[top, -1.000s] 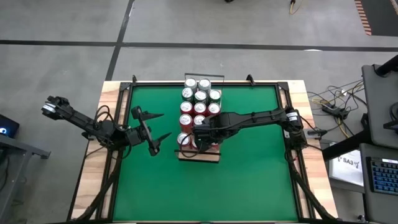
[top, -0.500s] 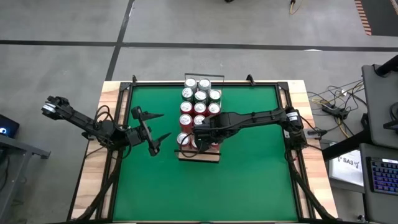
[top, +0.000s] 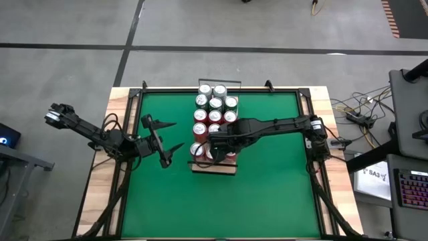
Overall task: Place canned beverage on shelf
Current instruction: Adjust the orange soda cans
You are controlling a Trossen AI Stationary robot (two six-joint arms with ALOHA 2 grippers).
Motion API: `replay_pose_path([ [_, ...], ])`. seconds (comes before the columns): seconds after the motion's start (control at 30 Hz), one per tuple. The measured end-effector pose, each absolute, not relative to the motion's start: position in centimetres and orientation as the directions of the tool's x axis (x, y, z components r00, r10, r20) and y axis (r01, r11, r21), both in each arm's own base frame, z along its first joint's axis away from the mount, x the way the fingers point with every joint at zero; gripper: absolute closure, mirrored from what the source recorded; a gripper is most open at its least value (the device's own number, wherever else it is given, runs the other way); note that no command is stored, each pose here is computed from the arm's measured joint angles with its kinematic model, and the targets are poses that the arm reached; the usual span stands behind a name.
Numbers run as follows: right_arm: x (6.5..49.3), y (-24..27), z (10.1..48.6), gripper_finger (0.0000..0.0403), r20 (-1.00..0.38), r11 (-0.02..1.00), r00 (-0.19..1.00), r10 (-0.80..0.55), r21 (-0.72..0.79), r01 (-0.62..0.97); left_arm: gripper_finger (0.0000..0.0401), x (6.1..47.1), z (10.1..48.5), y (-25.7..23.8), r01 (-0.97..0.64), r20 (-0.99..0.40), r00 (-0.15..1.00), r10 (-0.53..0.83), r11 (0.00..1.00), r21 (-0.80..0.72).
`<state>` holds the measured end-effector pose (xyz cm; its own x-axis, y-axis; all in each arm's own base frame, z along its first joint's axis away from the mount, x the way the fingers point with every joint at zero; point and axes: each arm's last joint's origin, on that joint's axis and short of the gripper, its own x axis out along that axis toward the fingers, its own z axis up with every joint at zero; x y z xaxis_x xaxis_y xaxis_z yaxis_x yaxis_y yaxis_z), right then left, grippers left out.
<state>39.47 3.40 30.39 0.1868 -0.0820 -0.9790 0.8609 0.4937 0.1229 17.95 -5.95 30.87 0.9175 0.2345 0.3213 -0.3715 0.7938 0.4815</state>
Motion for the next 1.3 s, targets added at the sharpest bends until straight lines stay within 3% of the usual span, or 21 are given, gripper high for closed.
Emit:
replay_pose_path([
  [0.23,38.8,3.4,33.7,0.0060,-0.973,0.559,0.215,-0.078,0.136,0.818,0.0077,18.0,30.8,-6.0,-0.363,0.315,0.920,0.233,0.808,0.463],
  [0.47,37.5,5.5,37.5,0.0083,-0.906,0.807,0.340,-0.254,-0.005,0.590,0.0077,18.3,29.8,-6.2,-0.301,0.228,0.949,0.219,0.847,0.438],
  [0.7,37.0,7.9,38.6,0.0195,-0.839,0.924,0.461,-0.287,-0.117,0.363,0.0084,18.5,28.3,-6.1,-0.271,0.092,0.962,0.257,0.858,0.436],
  [0.93,39.0,9.1,37.5,0.0373,-0.808,0.995,0.582,-0.090,-0.050,0.085,0.0109,18.5,28.0,-6.1,-0.260,0.063,0.964,0.258,0.869,0.421],
  [1.3,41.6,5.4,33.8,0.0394,-0.784,0.989,0.611,-0.104,-0.015,0.149,0.0147,17.0,26.9,-5.4,-0.262,-0.011,0.954,0.300,0.851,0.456],
])
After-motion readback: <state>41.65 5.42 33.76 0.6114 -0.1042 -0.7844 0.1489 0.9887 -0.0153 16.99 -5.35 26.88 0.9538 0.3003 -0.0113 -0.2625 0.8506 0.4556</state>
